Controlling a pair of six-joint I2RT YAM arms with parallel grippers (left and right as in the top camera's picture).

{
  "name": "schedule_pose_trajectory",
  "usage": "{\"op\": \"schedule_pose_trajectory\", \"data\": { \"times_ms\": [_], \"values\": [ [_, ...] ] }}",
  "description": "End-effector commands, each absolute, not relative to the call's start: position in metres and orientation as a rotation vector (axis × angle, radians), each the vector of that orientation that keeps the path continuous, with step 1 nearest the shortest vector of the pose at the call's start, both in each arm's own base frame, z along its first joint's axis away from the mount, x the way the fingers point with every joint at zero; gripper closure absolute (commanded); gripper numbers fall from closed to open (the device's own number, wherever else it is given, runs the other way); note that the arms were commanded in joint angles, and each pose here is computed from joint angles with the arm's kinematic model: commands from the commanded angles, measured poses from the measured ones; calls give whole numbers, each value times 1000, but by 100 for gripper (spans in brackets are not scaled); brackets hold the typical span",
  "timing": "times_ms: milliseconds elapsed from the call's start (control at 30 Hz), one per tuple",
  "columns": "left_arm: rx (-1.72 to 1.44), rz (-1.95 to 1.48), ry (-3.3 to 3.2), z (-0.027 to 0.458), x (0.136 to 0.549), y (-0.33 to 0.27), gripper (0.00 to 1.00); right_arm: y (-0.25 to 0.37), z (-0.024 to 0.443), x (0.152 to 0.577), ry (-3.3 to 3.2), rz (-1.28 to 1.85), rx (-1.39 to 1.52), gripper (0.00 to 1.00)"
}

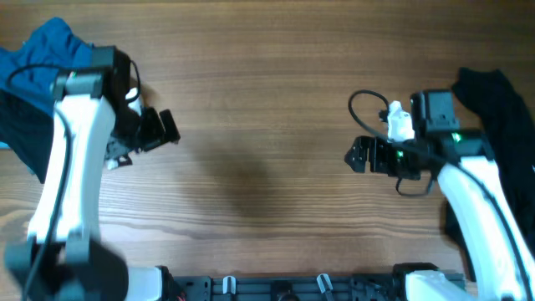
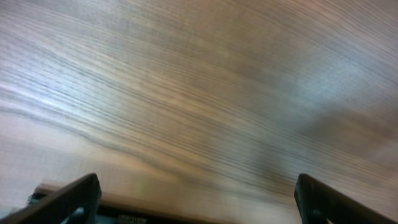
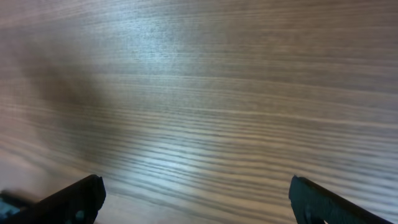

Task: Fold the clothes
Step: 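Release the bundle and withdraw the left gripper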

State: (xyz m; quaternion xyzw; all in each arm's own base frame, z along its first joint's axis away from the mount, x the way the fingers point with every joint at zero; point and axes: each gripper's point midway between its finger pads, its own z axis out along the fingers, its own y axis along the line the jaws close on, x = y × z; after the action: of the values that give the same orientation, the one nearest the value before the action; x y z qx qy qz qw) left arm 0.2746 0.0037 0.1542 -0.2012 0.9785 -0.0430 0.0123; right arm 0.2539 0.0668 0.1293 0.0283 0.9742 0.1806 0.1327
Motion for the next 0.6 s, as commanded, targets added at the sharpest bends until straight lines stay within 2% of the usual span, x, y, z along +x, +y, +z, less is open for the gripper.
{"op": "schedule_pose_trajectory", "data": {
  "times_ms": [0,167,267,567],
  "values": [
    [-590,-154,2777,180,253,5,0,55,155,245,2606,434,109,0],
    [-470,-206,2257,238,224,7,0,32,216,214,2173,300,116,0],
    [-439,-222,2126,263,204,5,0,33,232,203,2091,308,101,0],
    [-452,-215,2184,249,174,3,0,33,231,204,2097,308,102,0]
  ]
}}
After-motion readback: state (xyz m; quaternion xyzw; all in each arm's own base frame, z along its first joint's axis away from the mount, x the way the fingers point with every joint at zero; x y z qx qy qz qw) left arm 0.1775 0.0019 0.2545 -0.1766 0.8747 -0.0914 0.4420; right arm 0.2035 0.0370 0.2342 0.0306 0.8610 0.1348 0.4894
